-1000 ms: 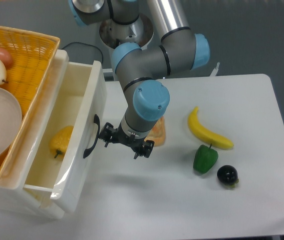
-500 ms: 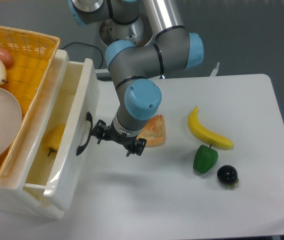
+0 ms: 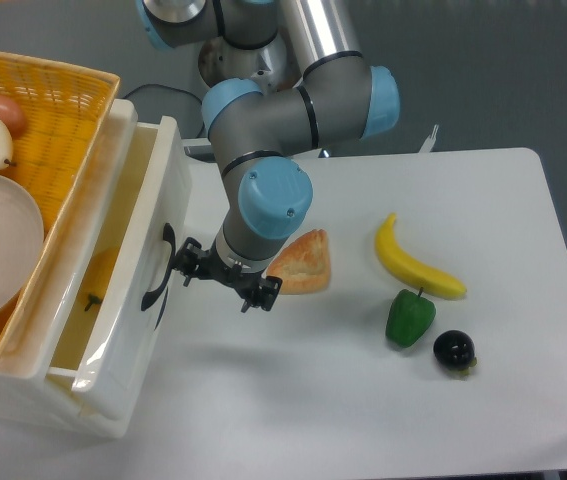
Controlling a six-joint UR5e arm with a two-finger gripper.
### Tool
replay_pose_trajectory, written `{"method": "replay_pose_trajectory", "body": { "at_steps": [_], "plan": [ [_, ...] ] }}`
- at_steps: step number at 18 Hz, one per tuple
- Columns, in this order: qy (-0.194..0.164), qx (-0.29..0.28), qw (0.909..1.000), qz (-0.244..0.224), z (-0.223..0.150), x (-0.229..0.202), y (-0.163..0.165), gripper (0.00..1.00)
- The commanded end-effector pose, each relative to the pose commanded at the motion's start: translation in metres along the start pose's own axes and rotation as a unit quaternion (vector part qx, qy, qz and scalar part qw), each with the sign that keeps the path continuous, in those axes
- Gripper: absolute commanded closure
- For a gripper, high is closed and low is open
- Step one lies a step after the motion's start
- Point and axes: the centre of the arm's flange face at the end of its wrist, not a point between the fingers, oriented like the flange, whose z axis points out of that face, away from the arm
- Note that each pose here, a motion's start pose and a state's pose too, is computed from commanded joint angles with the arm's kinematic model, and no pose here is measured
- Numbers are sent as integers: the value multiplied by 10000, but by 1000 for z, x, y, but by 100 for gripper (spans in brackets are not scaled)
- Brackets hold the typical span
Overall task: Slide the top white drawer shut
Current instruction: 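Push the drawer front further inward until the drawer is shut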
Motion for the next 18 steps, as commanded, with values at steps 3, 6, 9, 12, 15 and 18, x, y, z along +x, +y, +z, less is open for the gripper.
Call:
{"method": "replay_pose_trajectory", "body": {
  "at_steps": [3,6,9,12,15,18],
  "plan": [
    [15,-29,10000,38,4,6,-1,0],
    [19,-44,10000,81,6,11,-3,0],
    [18,-63,9999,125,8,17,-5,0],
    [21,-56,9999,135,8,17,-5,0],
    [26,-66,9999,146,9,19,-5,0],
    [15,-45,9999,130,6,16,-4,0]
  ]
}}
